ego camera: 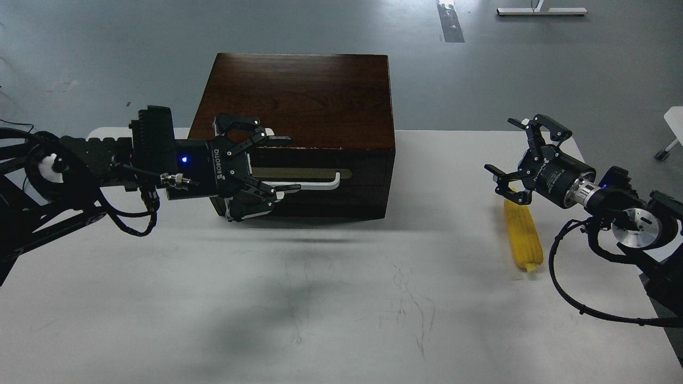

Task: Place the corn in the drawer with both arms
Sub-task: 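Reach the left gripper to the white drawer handle, then close the left gripper on the white drawer handle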

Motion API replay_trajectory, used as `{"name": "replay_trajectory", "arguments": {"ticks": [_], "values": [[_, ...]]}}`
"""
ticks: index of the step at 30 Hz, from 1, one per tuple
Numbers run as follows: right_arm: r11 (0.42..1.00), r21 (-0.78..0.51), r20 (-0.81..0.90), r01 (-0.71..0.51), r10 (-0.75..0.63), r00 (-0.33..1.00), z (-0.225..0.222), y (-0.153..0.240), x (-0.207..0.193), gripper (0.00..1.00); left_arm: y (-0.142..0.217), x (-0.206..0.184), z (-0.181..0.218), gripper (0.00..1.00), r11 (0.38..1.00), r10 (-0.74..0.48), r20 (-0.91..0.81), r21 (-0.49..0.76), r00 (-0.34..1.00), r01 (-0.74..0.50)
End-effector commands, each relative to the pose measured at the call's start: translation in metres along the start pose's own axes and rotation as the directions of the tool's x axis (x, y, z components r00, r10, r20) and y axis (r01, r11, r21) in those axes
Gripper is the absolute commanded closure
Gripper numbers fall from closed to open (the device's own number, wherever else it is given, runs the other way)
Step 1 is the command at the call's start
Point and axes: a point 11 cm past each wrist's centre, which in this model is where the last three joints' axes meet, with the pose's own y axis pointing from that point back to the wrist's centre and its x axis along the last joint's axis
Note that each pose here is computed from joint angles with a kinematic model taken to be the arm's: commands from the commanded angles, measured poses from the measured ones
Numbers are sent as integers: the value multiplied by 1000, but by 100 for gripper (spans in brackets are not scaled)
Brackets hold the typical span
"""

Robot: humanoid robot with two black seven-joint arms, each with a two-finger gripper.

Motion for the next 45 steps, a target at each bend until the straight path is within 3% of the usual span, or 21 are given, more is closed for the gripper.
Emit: {"name": "replay_trajectory", "arguments": {"ticks": [1, 20, 45], "values": [[1000, -5, 6, -5, 5, 1000, 4, 2, 2, 0, 0, -1, 0, 36, 1000, -2, -2, -1, 1000, 2], [1000, -9, 14, -13, 13, 1000, 9, 5, 5, 0, -12, -34, 9, 31, 996, -85, -35, -37, 996, 84], [1000, -9, 13, -14, 14, 1000, 8, 6, 6, 0, -18, -49, 5, 30, 992, -123, -43, -29, 992, 121]]}}
